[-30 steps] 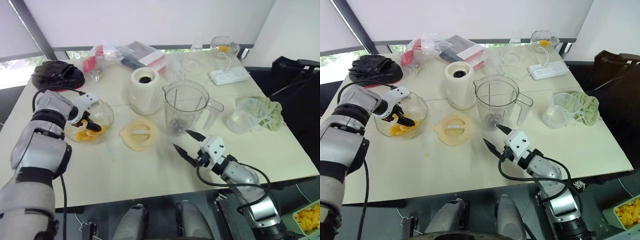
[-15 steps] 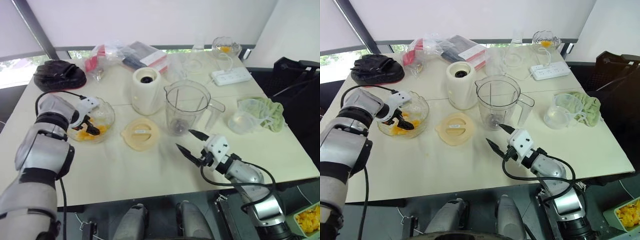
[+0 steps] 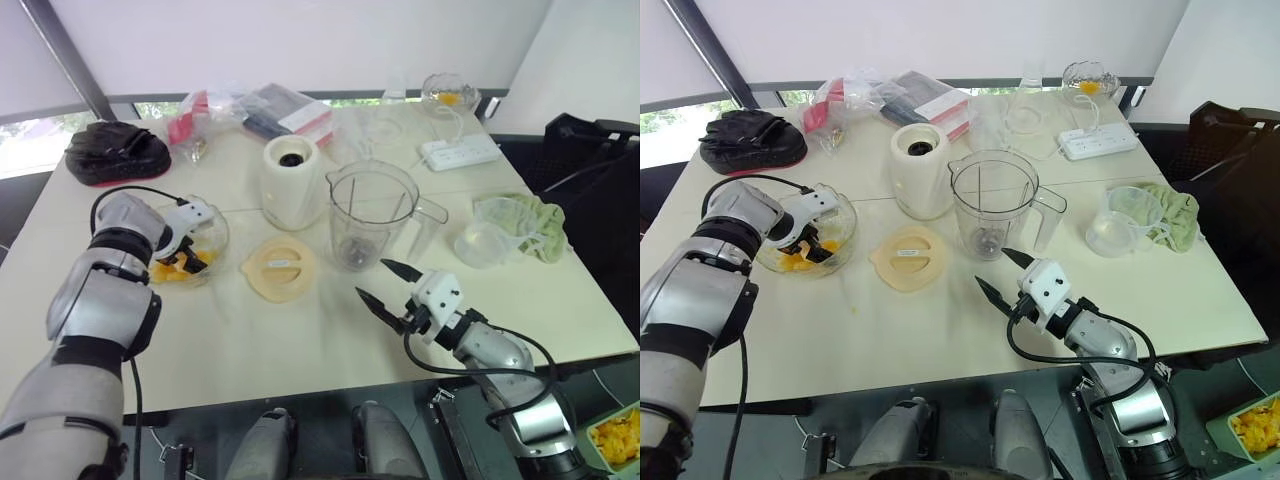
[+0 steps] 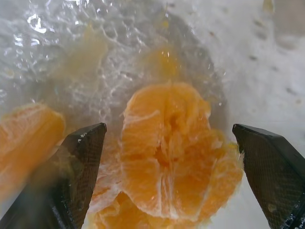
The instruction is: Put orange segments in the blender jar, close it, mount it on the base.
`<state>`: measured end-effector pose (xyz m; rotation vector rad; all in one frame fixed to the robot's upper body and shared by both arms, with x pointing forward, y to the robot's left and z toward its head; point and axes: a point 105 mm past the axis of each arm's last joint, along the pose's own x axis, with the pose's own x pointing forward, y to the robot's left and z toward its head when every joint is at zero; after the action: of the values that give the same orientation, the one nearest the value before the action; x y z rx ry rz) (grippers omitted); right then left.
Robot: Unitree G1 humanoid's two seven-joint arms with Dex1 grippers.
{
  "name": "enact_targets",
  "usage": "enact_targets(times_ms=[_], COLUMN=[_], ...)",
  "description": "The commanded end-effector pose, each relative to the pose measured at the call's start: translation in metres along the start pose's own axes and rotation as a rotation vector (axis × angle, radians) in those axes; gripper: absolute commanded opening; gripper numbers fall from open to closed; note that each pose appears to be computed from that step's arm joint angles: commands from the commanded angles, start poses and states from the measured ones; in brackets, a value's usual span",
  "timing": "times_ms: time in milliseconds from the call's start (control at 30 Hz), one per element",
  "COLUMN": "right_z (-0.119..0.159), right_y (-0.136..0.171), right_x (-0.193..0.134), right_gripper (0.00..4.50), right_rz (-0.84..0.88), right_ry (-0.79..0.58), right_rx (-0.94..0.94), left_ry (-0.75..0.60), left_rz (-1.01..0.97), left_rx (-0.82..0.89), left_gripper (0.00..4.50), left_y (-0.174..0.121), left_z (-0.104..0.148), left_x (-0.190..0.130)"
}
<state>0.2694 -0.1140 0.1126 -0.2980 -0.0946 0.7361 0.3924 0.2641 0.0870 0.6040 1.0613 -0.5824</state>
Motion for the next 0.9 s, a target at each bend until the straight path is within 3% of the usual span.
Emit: enact_targets(times_ms=[33,67,167,400,767,900], right_z=[0.014,0.014,0.014,0.015,0.015,0.015], right_y=[-0.003,-0.003,-0.004,-0.006,-0.006,-0.007], right_x=[-0.002,-0.002,-0.002,-0.001,0.002,0.002], right_gripper=[3.42,3.42,3.42,3.42,3.42,3.42], right_rz=[-0.021,-0.022,-0.025,-0.029,-0.021,-0.02], right_ry=[-0.042,-0.042,-0.043,-0.045,-0.046,-0.046], right_rx=[-0.034,-0.034,-0.036,-0.041,-0.047,-0.051], left_ry=[0.043,0.044,0.047,0.05,-0.002,-0.175], left_rz=[-0.021,-0.022,-0.027,-0.031,0.006,0.102], left_rx=[-0.003,-0.006,-0.012,-0.014,-0.044,-0.105], left_gripper=[4.44,4.44,3.63,0.04,0.04,0.04], left_y=[-0.004,-0.004,-0.005,-0.006,0.001,0.018], left_z=[-0.015,-0.015,-0.017,-0.019,-0.016,0.011], left_x=[0.008,0.008,0.009,0.011,0.006,-0.012])
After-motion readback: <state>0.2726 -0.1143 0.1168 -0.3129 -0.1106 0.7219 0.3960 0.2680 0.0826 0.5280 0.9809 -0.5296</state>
